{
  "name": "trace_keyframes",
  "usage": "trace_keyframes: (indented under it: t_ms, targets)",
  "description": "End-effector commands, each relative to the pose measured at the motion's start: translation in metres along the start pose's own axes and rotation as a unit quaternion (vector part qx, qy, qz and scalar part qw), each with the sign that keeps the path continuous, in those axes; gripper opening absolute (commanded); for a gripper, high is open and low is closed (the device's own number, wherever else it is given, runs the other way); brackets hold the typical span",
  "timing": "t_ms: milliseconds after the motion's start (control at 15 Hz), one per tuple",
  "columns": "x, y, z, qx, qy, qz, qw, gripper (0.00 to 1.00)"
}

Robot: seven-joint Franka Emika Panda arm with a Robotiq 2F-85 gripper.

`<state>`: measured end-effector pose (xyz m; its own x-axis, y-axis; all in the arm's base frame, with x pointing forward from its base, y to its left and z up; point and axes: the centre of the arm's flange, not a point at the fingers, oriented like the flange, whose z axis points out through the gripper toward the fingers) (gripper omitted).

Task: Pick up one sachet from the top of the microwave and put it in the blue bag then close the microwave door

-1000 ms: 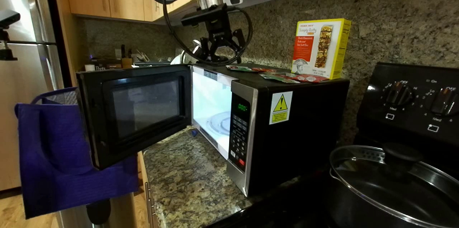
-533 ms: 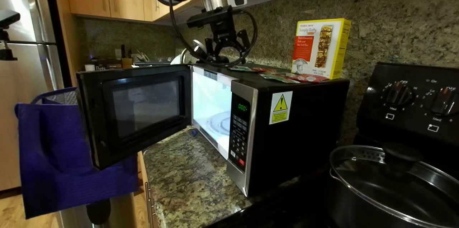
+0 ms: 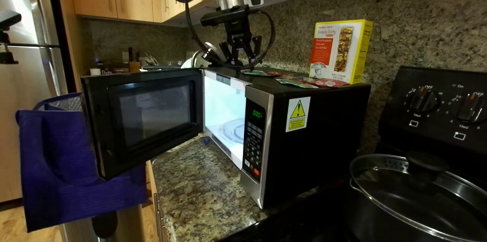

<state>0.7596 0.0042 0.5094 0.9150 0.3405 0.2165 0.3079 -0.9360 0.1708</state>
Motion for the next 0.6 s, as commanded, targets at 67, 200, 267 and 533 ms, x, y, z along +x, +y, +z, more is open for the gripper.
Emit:
trace_keyframes:
  t_ms: [67,200,267,533]
  targets:
    - [0.0181,0.0098,-0.0015,0.020,-0.002,-0.015,0.9997,0.14]
    - [0.0193,0.0096,-0.0010,0.021,-0.002,-0.016,0.9997,0.09]
    - [0.0199,0.0095,-0.0008,0.021,-0.002,-0.017,0.9996,0.07]
    - [0.0211,0.0104,0.0001,0.022,-0.003,-0.022,0.9995,0.08]
